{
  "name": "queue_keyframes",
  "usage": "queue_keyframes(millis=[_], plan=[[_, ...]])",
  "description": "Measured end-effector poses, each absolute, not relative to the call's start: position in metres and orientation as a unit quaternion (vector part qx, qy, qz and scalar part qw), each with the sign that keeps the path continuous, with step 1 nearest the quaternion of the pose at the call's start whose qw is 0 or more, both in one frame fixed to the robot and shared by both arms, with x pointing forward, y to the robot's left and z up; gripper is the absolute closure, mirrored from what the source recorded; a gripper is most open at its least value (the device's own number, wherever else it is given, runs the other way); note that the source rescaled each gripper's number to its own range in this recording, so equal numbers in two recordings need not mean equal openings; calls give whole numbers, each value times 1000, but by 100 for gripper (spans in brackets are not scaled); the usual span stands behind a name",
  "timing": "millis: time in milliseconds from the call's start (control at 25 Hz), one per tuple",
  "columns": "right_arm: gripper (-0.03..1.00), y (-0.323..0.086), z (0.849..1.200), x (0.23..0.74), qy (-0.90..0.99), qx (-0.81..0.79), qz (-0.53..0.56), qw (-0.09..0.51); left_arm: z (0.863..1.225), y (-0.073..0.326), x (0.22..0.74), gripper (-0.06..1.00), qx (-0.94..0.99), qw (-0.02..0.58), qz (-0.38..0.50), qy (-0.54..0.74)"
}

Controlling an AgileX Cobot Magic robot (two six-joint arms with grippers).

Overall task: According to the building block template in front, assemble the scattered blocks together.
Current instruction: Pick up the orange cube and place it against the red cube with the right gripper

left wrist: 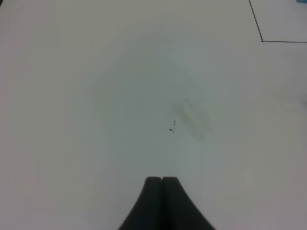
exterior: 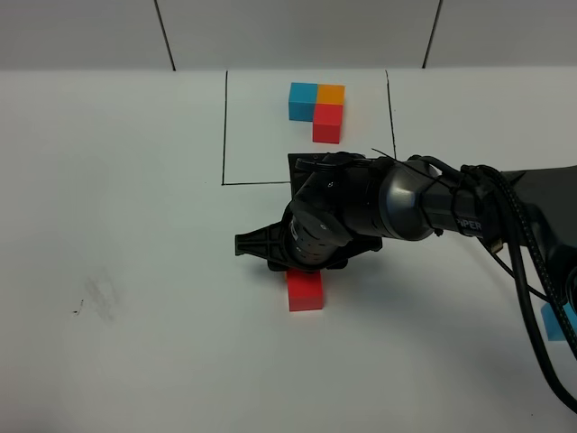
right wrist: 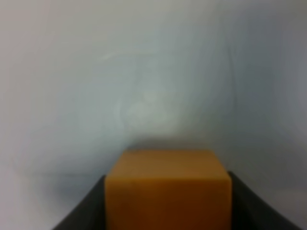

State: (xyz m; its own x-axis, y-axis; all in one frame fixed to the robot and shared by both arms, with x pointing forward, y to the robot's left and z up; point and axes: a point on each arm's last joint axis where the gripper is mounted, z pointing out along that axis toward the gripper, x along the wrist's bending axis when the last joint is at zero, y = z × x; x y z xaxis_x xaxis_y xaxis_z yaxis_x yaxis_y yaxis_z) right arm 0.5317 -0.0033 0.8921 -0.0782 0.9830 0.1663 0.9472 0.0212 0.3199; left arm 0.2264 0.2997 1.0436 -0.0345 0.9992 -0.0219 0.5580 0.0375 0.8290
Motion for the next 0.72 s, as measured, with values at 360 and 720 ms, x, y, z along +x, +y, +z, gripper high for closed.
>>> queue_keyframes(millis=[360,720], plan=[[50,-3,892,532,713,677,176,51,1044,300,226,94,610,333,331,639],[50,-4,892,531,713,678,173,51,1044,300,226,94,610,333,331,639]])
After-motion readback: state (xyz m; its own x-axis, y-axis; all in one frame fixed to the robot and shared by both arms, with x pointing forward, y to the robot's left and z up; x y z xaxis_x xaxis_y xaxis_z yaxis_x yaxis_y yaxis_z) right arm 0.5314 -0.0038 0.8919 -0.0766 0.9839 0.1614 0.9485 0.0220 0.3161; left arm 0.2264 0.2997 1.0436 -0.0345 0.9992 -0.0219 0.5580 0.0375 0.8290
